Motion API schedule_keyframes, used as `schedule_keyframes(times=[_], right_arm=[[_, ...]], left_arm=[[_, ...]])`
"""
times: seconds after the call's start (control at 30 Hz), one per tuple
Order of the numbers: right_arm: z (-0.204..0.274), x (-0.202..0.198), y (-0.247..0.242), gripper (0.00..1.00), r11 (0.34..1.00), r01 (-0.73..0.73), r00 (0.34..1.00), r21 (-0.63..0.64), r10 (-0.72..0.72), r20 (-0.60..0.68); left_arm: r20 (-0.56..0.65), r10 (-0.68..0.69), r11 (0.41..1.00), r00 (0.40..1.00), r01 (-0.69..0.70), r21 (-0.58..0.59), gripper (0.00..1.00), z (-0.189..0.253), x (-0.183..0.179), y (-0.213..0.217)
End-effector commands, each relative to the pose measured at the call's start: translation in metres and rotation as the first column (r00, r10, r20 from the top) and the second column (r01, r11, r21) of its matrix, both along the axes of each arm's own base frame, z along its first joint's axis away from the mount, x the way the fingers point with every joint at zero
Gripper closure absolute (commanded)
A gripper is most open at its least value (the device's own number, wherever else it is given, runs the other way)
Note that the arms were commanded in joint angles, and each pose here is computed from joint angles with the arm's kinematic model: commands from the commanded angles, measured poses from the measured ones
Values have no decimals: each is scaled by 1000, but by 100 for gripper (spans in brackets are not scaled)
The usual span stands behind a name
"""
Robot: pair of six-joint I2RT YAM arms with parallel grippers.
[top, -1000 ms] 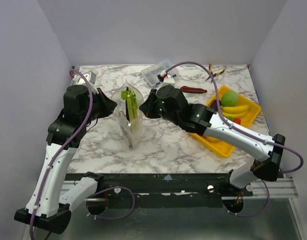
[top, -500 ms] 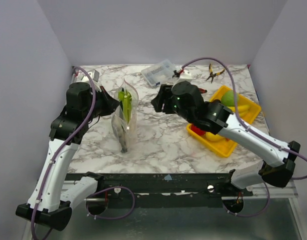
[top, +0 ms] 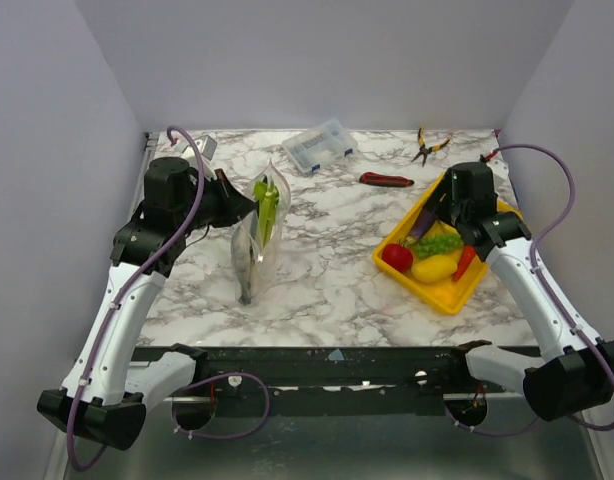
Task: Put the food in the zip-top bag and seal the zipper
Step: Pick up the fake fruit from the bin.
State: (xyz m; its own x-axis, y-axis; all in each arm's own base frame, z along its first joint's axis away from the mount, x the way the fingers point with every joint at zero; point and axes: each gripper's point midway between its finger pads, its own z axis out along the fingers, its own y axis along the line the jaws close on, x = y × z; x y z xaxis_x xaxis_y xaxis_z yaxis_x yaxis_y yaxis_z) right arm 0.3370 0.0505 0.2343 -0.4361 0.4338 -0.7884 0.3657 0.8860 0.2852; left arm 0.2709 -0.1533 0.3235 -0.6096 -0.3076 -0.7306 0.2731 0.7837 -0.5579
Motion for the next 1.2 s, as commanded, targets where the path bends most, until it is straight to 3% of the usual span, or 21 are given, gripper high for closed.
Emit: schedule_keyframes(times=[0.0,0.13,0.43,0.6,1.17], right_arm=[[-41,1,-39,28,994,104,991,24,-102,-82],[-73,9,-78,27,969,247,964,31,-242,-114],[-112,28,-133,29,905,421,902,69,-409,-140],[-114,44,-152,30,887,446,894,121,-433,-117],[-154,66,-182,35,840,518,846,160,-476,-240]], left_arm=[[21,-108,994,994,108,-22,100,-1,-3,-15],[11,-140,990,990,140,-23,100,-8,-6,-19],[-26,-208,977,978,206,-47,100,-22,-9,-28],[-34,-228,972,973,226,-57,100,-25,-12,-31],[-30,-237,971,971,235,-55,100,-25,-14,-31]])
